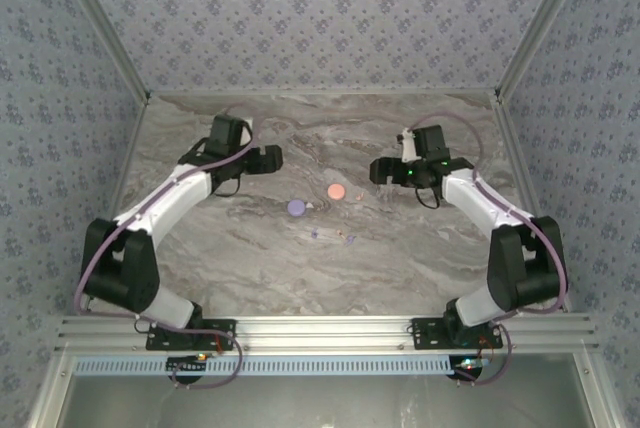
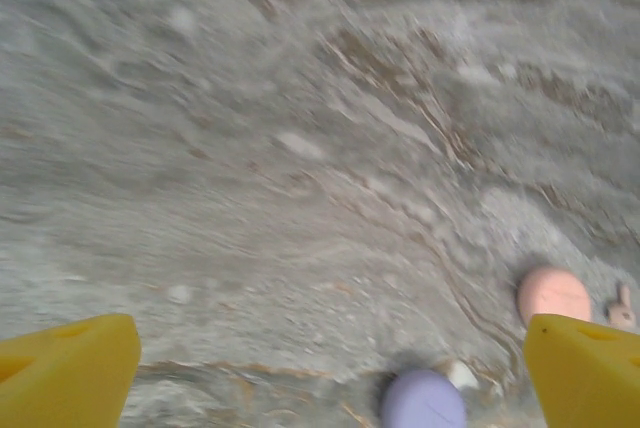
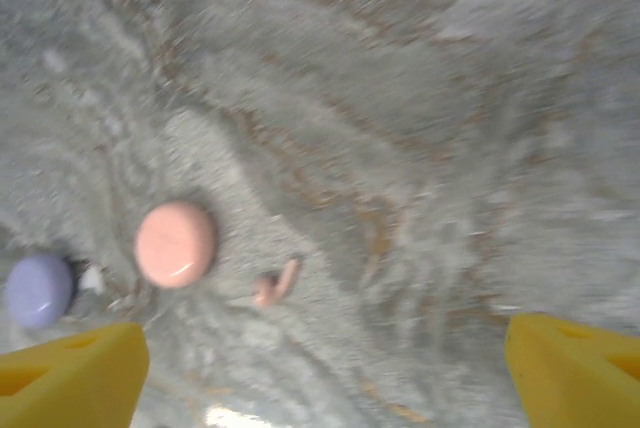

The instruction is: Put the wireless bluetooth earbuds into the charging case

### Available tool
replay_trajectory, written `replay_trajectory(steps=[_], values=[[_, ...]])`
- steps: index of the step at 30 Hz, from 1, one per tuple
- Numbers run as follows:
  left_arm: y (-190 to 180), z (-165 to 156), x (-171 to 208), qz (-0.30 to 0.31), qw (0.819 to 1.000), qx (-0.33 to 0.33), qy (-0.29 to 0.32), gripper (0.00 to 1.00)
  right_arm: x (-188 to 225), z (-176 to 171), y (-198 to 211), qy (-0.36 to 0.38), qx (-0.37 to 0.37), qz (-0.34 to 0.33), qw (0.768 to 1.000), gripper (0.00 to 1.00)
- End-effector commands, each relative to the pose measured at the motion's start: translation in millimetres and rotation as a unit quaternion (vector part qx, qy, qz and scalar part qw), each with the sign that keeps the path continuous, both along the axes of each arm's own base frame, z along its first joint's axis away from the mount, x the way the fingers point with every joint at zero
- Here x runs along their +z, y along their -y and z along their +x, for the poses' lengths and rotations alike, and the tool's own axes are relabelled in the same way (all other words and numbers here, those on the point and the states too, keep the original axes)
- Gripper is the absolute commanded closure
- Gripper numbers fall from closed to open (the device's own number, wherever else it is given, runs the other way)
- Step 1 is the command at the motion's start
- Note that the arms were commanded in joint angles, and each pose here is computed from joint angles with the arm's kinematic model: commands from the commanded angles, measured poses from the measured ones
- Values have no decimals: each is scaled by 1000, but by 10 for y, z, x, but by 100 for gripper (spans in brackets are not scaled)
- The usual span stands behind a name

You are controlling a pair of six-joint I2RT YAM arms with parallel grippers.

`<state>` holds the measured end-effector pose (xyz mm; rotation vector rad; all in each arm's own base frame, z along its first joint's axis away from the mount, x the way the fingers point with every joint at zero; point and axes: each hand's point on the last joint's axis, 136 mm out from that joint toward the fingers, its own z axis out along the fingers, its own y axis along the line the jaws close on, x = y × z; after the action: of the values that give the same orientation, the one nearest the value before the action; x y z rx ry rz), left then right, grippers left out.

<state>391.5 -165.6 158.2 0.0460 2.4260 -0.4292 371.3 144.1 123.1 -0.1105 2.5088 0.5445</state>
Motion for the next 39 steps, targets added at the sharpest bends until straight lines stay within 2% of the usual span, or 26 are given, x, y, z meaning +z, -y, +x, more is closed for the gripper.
replay_trajectory(steps=[1, 3, 7, 10, 16, 19, 25, 39], values=[[312, -78, -122, -31, 997, -46, -59, 9, 8, -88, -313, -43, 28, 43, 998, 11], [495, -53, -191, -53, 992, -71, -86, 15, -27, -107, -452, -57, 38, 53, 996, 15], [726, -16, -361, -69, 985, -92, -132, 21, -125, -118, -678, -86, 46, 63, 993, 32], [871, 8, -443, -88, 979, -101, -154, 28, -221, -97, -762, -117, 35, 64, 990, 46], [1131, -28, -615, -113, 967, -121, -192, 38, -358, -42, -959, -165, 30, 75, 983, 66], [1217, -56, -702, -115, 964, -124, -206, 45, -429, -45, -1010, -182, 29, 72, 980, 69], [1359, -122, -803, -124, 957, -135, -226, 49, -577, -56, -1043, -208, 19, 68, 976, 73], [1478, -133, -930, -127, 951, -141, -245, 50, -756, -34, -1060, -223, 13, 61, 973, 73]])
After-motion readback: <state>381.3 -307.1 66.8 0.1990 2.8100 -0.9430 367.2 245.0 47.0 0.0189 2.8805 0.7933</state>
